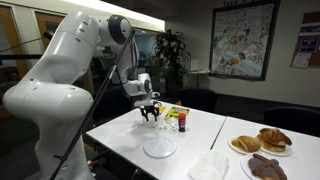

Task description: Remove the lid from the glass bowl then remove the object inside

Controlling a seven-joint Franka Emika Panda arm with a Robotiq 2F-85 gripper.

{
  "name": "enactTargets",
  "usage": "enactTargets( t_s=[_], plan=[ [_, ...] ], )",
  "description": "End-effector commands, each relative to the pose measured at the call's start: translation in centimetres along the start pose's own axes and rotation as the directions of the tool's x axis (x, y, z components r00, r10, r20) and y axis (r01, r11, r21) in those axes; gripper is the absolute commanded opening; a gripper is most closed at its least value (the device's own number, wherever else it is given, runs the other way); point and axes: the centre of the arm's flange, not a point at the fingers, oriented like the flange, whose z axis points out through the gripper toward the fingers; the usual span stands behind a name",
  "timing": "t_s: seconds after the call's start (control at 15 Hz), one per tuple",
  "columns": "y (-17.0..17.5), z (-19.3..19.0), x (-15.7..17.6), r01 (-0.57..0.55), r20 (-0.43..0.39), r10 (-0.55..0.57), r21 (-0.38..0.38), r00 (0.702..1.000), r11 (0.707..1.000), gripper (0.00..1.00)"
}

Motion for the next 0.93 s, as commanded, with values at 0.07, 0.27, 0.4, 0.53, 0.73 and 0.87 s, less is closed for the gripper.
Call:
enactTargets(
  t_s=[0.07, 0.27, 0.4, 0.53, 0.73, 0.87],
  plan=[
    [-0.6, 1.1, 1.5, 0.009, -0.018, -0.009, -0.017, 1.0, 1.0, 0.93],
    [-0.8, 1.8, 1.7, 0.012, -0.014, -0.012, -0.014, 1.0, 1.0, 0.68],
    [-1.0, 2.3, 1.7, 0.014, -0.007, -0.014, -0.013, 1.0, 1.0, 0.6],
    [-1.2, 2.6, 1.8, 0.015, -0.007, -0.015, -0.012, 1.0, 1.0, 0.45],
    [-1.2, 2.4, 1.9, 0.016, -0.014, -0.016, -0.014, 1.0, 1.0, 0.25],
    [-1.1, 2.0, 1.9, 0.012, -0.018, -0.012, -0.02, 1.0, 1.0, 0.1]
  ],
)
